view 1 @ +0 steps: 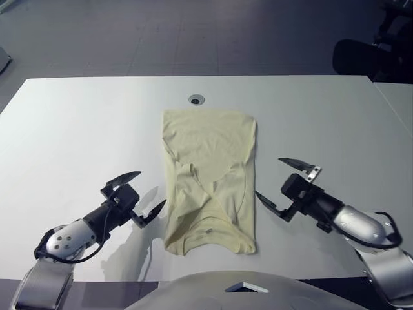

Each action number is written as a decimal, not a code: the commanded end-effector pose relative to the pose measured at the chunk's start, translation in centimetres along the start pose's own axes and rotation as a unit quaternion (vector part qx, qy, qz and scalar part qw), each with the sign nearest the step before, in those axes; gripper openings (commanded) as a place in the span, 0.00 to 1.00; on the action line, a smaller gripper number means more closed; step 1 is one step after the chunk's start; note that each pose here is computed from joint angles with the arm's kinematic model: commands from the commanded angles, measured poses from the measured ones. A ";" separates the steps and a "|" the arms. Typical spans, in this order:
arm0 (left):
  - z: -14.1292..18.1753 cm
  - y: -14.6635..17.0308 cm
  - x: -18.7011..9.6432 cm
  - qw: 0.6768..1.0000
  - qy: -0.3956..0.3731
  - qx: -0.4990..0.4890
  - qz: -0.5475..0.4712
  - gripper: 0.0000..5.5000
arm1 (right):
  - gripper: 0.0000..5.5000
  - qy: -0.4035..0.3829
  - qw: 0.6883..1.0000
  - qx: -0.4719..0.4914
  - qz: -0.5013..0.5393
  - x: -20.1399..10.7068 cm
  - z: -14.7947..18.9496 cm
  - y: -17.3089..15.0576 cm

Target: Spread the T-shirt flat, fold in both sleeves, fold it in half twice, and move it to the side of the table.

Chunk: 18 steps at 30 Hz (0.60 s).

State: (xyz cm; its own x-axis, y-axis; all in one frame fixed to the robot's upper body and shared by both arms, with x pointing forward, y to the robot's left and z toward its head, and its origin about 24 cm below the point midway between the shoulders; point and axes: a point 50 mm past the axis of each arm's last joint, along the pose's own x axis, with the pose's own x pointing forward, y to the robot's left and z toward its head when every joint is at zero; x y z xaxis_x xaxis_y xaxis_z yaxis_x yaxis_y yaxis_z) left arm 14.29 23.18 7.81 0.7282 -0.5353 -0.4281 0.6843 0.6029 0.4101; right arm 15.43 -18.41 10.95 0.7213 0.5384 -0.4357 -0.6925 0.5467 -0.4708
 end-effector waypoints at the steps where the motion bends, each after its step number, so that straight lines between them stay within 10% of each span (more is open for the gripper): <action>1: -2.1 -1.2 -2.0 0.990 0.029 0.114 -0.075 0.98 | 0.98 0.045 0.984 -0.102 0.139 -1.9 -2.1 1.6; 18: 0.0 -5.3 0.9 0.937 -0.065 0.253 -0.230 0.92 | 0.94 -0.055 0.931 -0.269 0.241 1.6 -2.6 4.3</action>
State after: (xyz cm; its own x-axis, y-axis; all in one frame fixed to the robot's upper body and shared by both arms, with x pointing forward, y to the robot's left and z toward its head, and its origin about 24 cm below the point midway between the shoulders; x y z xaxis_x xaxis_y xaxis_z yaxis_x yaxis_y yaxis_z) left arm 11.86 19.67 5.93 0.3836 -0.7730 -0.5053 0.8087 0.0170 0.5880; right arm 14.07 -17.14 7.33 0.3427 0.7303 -0.5909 -0.7766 -0.1336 -0.6156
